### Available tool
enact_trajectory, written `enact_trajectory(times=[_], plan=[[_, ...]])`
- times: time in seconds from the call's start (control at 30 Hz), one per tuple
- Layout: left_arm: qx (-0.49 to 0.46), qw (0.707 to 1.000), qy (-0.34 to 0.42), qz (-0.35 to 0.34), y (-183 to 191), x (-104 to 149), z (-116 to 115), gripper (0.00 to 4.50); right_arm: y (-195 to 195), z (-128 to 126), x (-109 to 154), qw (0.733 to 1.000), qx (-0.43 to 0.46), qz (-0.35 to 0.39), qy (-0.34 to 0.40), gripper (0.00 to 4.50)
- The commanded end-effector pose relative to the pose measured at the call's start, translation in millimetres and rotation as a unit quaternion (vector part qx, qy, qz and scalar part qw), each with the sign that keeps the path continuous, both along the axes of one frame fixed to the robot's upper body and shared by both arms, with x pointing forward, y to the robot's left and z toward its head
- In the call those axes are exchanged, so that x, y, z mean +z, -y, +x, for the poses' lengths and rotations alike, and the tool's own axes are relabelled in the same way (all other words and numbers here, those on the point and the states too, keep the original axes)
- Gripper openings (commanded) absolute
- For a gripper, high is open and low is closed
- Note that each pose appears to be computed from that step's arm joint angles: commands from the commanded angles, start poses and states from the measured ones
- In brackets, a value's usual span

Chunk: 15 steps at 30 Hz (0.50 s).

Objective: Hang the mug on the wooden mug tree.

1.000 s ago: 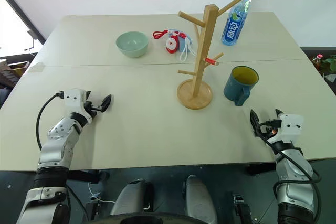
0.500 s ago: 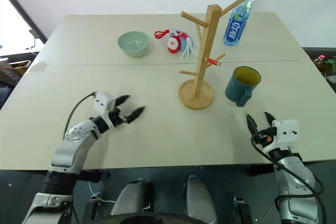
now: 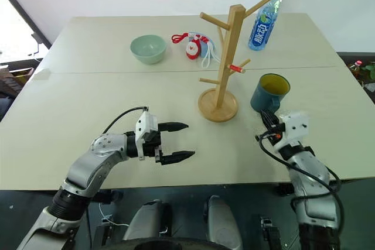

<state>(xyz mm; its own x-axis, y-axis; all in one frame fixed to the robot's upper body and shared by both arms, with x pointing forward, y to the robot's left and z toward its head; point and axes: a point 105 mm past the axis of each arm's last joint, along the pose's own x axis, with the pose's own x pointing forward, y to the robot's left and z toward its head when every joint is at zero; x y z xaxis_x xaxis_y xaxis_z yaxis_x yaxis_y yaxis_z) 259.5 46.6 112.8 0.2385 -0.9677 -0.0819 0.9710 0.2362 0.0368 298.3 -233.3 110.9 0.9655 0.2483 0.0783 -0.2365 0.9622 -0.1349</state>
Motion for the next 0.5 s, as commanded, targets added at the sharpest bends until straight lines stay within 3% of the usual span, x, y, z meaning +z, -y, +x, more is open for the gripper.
enact_trajectory(times=[0.03,0.5], plan=[[-0.004,1.0,0.019,-0.015,6.2,13.1,-2.8,4.5,12.9,7.5,-0.9,0.999,-0.035,0.0,0.001,0.02],[0.007,0.999,0.026,-0.02,8.1,15.6,2.9,4.5,56.3,-0.8,-1.0,0.993,-0.119,-0.014,0.005,0.02]])
